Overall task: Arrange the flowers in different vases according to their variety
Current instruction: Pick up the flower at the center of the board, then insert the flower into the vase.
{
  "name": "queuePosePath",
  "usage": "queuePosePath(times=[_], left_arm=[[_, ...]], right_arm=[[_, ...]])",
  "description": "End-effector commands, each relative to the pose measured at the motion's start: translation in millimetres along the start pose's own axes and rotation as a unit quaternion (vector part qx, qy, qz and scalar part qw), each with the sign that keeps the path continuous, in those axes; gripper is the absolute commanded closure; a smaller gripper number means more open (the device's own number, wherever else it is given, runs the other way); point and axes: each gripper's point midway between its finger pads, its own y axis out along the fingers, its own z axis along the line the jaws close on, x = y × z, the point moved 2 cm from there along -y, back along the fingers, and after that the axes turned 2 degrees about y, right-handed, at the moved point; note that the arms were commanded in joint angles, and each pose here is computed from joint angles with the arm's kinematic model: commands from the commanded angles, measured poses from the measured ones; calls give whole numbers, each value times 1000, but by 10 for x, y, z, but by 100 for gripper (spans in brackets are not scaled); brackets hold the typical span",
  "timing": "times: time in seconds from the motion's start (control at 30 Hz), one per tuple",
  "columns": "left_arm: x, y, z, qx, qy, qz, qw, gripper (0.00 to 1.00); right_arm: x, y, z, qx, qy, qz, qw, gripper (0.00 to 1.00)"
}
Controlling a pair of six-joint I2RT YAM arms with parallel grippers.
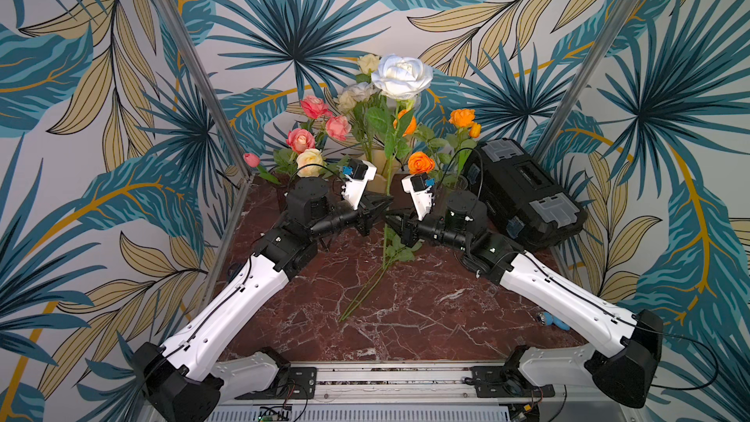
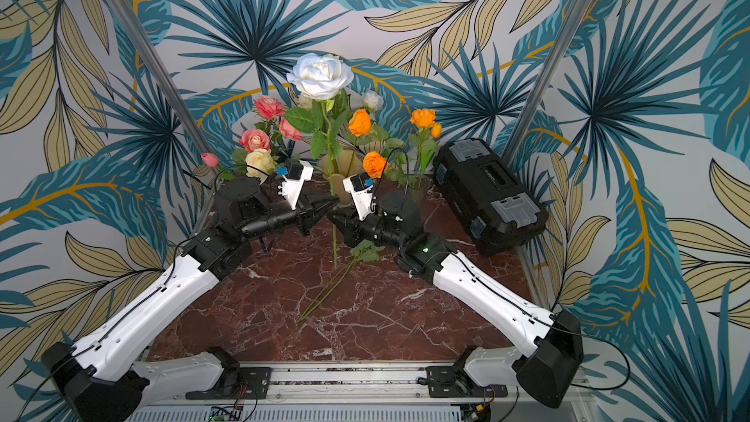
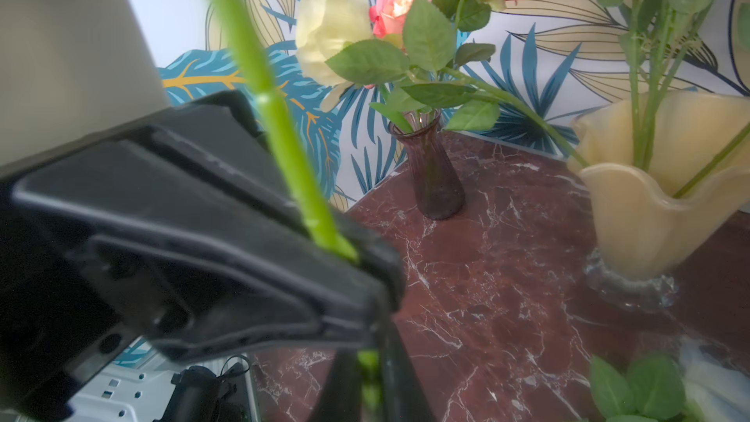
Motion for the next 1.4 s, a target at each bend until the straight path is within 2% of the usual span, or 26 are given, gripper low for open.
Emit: queuePosePath(times=[0.0,0.13,0.17,0.23,0.3,0.37,0.57,0.83,1.1,1.2,1.37], left_arm=[[212,-56,-104,-15,18,-26,999,100],[209,-62,-83,-6,17,-26,1000,100],[209,-74,-72,-1,17,-26,1000,92],[225,-118,-26,21,17,-29,999,56],[226,-177,4,39,18,-33,999,30],[221,-255,11,53,21,-38,998,18],[-70,-460,62,89,13,-17,996,14],[-817,-584,289,133,-40,32,990,14],[-1638,-576,522,168,-112,94,975,13],[-1765,-590,532,171,-123,104,972,13],[-1802,-620,534,173,-121,112,971,13]], right_arm=[[101,8,-77,-21,0,-17,1000,100],[106,4,-91,-26,1,-18,999,100],[111,1,-106,-31,0,-19,999,100],[127,-16,-166,-52,-7,-26,998,100],[166,-35,-239,-78,-21,-36,996,100],[234,-37,-290,-99,-40,-41,993,100],[647,106,-406,-135,-93,-63,984,100],[1295,572,-685,-184,-149,-103,966,100],[1692,995,-1139,-246,-175,-137,944,100],[1779,1090,-1317,-262,-173,-148,938,100],[1704,1272,-1578,-282,-173,-143,933,100]])
